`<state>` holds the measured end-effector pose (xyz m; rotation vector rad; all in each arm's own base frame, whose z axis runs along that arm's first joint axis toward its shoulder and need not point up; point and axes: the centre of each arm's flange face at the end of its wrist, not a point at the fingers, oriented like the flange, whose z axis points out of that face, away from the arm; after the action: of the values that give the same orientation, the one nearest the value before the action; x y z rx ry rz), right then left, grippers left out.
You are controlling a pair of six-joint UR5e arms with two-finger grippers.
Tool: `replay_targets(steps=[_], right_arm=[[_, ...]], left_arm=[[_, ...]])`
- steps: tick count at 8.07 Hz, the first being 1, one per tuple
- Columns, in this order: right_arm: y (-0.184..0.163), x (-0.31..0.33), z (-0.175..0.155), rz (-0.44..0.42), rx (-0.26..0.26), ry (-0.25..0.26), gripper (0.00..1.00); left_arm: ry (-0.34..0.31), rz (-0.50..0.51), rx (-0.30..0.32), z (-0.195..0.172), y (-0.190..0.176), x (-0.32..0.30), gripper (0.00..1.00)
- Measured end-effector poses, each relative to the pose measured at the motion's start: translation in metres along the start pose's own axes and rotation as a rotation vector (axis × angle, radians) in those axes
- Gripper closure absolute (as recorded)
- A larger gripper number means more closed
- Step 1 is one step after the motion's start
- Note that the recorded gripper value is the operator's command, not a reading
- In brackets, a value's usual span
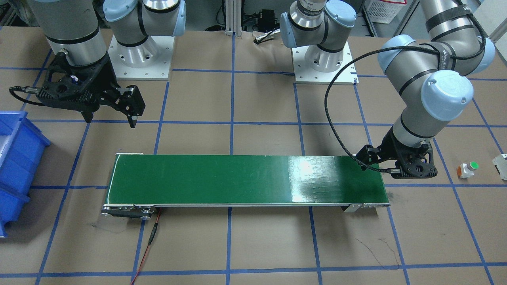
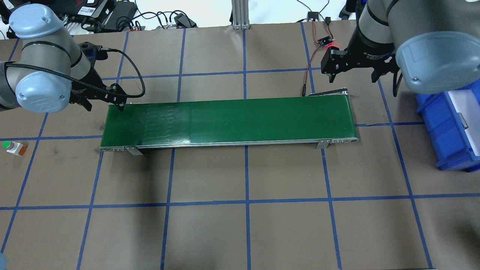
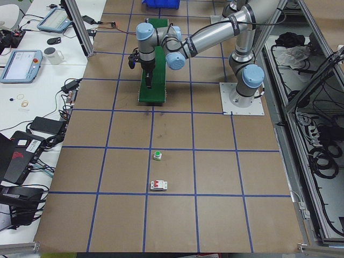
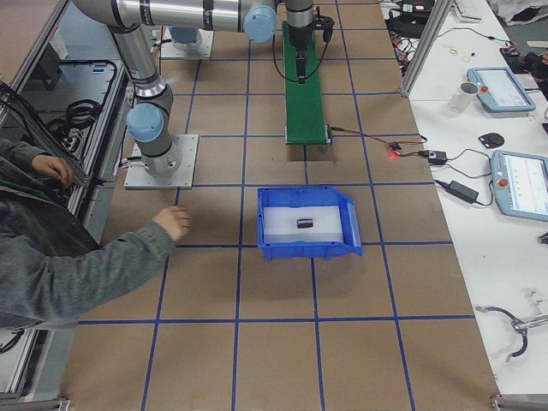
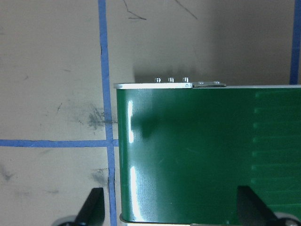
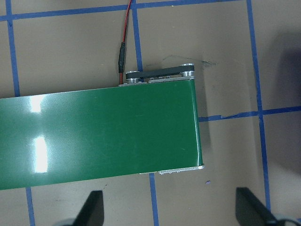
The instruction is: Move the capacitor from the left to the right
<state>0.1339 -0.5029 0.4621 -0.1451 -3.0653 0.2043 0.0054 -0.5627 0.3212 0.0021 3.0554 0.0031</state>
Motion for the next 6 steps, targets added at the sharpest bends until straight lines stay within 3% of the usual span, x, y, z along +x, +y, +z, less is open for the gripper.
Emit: replay_targets(steps=[3,6], right_arm=[[0.000,0.000,-0.001,0.000,0.001,0.002,0.00],[0.000,0.000,-0.001,0.000,0.001,0.004,0.00]], left_arm=[[-0.002,-0.002,0.004,-0.002,0.000,0.001,0.00],[-0.021,0.061,0.082,-0.050,0.016,0.038,0.00]])
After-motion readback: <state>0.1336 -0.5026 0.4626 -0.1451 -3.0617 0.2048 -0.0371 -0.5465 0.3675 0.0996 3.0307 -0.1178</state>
